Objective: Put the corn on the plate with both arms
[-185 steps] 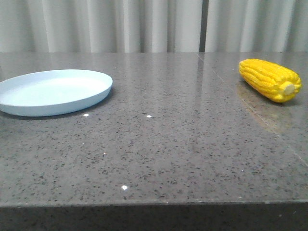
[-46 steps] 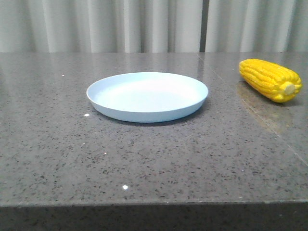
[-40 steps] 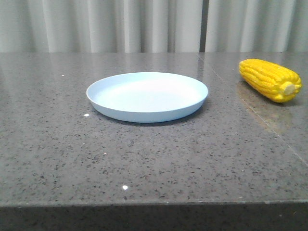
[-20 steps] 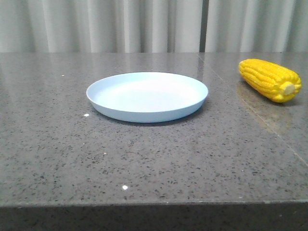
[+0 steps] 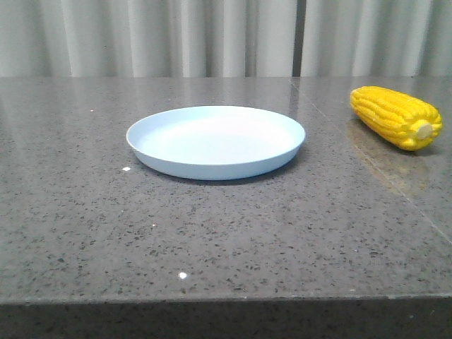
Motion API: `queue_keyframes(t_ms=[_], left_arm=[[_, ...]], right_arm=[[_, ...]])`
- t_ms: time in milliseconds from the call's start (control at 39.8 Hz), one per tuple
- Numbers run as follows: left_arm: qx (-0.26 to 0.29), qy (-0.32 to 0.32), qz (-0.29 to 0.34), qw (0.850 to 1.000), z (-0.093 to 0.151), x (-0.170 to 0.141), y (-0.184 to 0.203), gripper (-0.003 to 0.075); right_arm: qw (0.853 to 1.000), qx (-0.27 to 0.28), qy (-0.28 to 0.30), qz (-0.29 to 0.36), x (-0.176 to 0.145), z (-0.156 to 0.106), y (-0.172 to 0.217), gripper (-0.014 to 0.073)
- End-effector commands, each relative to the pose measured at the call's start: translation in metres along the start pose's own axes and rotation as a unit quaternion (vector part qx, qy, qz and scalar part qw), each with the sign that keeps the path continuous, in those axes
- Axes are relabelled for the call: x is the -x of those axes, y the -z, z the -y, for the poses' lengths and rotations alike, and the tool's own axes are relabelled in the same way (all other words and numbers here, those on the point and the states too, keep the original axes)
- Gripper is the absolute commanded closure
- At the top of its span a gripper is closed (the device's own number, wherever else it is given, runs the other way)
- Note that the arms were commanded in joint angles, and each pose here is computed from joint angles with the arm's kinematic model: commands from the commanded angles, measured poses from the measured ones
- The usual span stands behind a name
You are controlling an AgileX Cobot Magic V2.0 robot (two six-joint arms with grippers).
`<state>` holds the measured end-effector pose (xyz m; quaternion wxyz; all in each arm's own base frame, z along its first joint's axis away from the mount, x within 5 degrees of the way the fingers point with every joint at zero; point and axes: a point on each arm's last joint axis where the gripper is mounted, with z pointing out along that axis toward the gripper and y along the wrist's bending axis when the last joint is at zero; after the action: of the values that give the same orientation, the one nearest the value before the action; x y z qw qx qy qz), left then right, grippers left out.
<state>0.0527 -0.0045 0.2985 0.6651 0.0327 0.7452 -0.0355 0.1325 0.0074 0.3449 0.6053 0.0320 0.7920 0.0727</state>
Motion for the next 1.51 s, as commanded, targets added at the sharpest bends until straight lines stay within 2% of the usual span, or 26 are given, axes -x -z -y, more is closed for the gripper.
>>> queue_keyframes(t_ms=[0, 201, 427, 703, 929, 980, 1055, 1155, 1231, 1281, 1482], left_arm=[[-0.004, 0.001, 0.05, 0.999, 0.001, 0.015, 0.002, 0.0741], [-0.004, 0.001, 0.05, 0.999, 0.001, 0.015, 0.002, 0.0741], [-0.004, 0.001, 0.05, 0.999, 0.001, 0.015, 0.002, 0.0741], [-0.004, 0.001, 0.05, 0.999, 0.001, 0.015, 0.002, 0.0741], [-0.004, 0.001, 0.05, 0.999, 0.001, 0.015, 0.002, 0.0741], [-0.004, 0.001, 0.05, 0.999, 0.001, 0.015, 0.002, 0.0741], [-0.004, 0.001, 0.05, 0.999, 0.001, 0.015, 0.002, 0.0741], [-0.004, 0.001, 0.05, 0.999, 0.001, 0.015, 0.002, 0.0741], [-0.004, 0.001, 0.05, 0.999, 0.001, 0.015, 0.002, 0.0741], [-0.004, 0.001, 0.05, 0.999, 0.001, 0.015, 0.002, 0.0741], [-0.004, 0.001, 0.05, 0.999, 0.001, 0.015, 0.002, 0.0741]], right_arm=[[1.0, -0.003, 0.001, -0.01, 0.029, -0.002, -0.026, -0.0026], [0.991, 0.012, 0.004, -0.131, 0.046, -0.011, -0.09, -0.0026], [0.97, 0.044, 0.02, -0.237, 0.041, -0.032, -0.151, -0.0026], [0.955, 0.031, 0.014, -0.296, 0.014, -0.028, -0.215, -0.0026], [0.947, 0.024, 0.012, -0.319, -0.006, -0.025, -0.238, -0.0006], [0.945, 0.024, 0.012, -0.325, -0.008, -0.024, -0.24, 0.0029], [0.944, 0.024, 0.012, -0.328, -0.009, -0.024, -0.239, 0.0131], [0.946, 0.025, 0.012, -0.323, -0.006, -0.025, -0.237, 0.0353], [0.949, 0.026, 0.012, -0.315, -0.002, -0.025, -0.234, 0.0463], [0.951, 0.027, 0.012, -0.309, 0.002, -0.026, -0.232, 0.0499], [0.957, 0.049, -0.006, -0.285, 0.024, -0.037, -0.206, 0.0502]])
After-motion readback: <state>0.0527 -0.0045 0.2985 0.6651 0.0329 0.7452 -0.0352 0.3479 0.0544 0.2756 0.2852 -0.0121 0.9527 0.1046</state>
